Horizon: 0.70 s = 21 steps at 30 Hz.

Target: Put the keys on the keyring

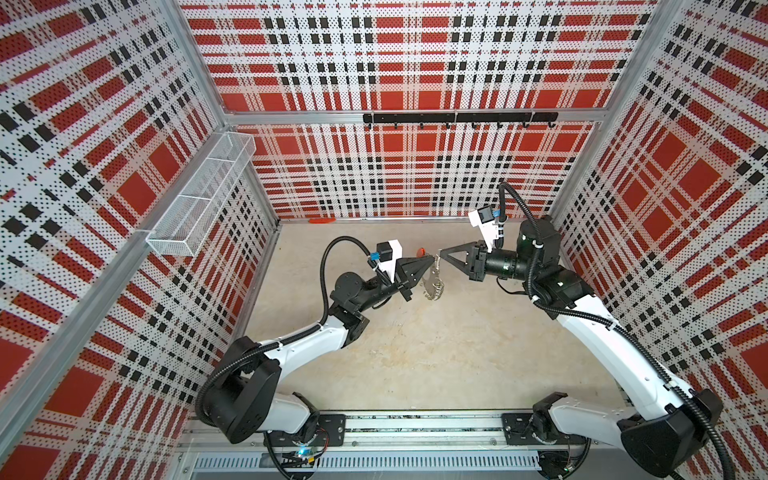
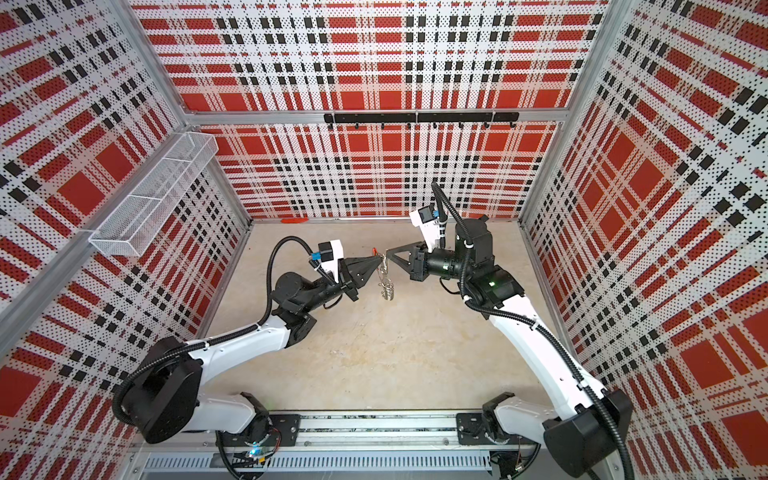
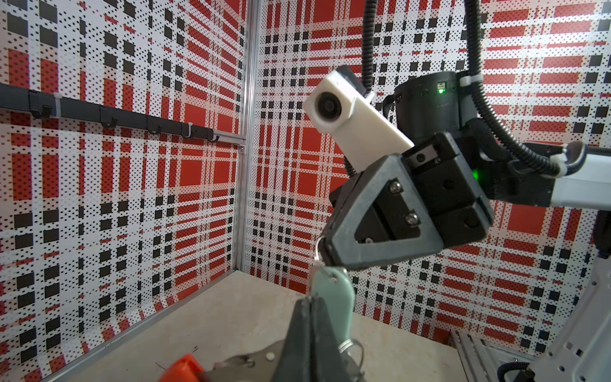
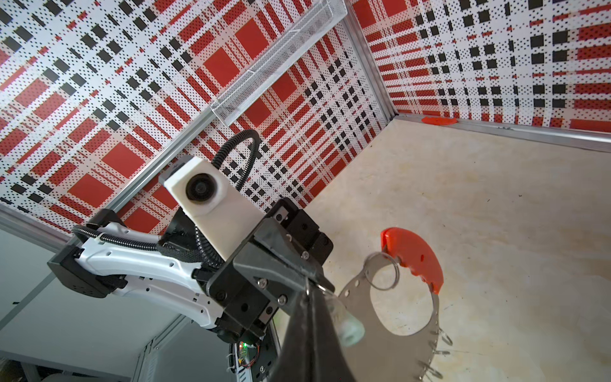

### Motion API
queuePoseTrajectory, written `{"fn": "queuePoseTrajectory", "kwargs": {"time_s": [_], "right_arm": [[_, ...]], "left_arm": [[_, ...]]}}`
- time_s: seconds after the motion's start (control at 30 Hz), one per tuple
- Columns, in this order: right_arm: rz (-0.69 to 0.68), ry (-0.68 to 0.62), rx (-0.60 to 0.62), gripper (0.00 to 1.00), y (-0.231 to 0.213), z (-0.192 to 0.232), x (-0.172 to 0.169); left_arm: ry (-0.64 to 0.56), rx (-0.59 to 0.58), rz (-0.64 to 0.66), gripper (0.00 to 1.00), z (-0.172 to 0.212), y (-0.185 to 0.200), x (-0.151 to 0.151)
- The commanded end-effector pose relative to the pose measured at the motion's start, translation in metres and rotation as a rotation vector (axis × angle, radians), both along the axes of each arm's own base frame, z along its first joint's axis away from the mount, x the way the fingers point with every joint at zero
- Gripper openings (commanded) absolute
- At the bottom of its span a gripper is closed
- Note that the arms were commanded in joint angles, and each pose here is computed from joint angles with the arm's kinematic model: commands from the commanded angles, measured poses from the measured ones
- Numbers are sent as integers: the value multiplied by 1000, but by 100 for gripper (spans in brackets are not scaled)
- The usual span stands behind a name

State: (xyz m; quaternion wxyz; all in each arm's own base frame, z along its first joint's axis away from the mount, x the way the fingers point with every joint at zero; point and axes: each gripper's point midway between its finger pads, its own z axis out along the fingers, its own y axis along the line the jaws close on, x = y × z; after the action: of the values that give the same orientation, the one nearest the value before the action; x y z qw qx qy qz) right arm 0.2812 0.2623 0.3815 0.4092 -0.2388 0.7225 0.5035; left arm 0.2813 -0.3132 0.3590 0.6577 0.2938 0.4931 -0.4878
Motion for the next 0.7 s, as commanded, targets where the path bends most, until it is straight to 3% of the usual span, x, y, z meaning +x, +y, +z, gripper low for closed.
{"fn": "queuePoseTrajectory", "kwargs": {"time_s": [0.0, 0.67], "right_arm": [[-5, -22, -25, 0, 2, 2, 2], [12, -8, -51, 0, 13, -5, 2]], "left_arm": [[-77, -51, -16, 0, 27, 1, -9], [-81, -50, -14, 0, 27, 3, -9]]}}
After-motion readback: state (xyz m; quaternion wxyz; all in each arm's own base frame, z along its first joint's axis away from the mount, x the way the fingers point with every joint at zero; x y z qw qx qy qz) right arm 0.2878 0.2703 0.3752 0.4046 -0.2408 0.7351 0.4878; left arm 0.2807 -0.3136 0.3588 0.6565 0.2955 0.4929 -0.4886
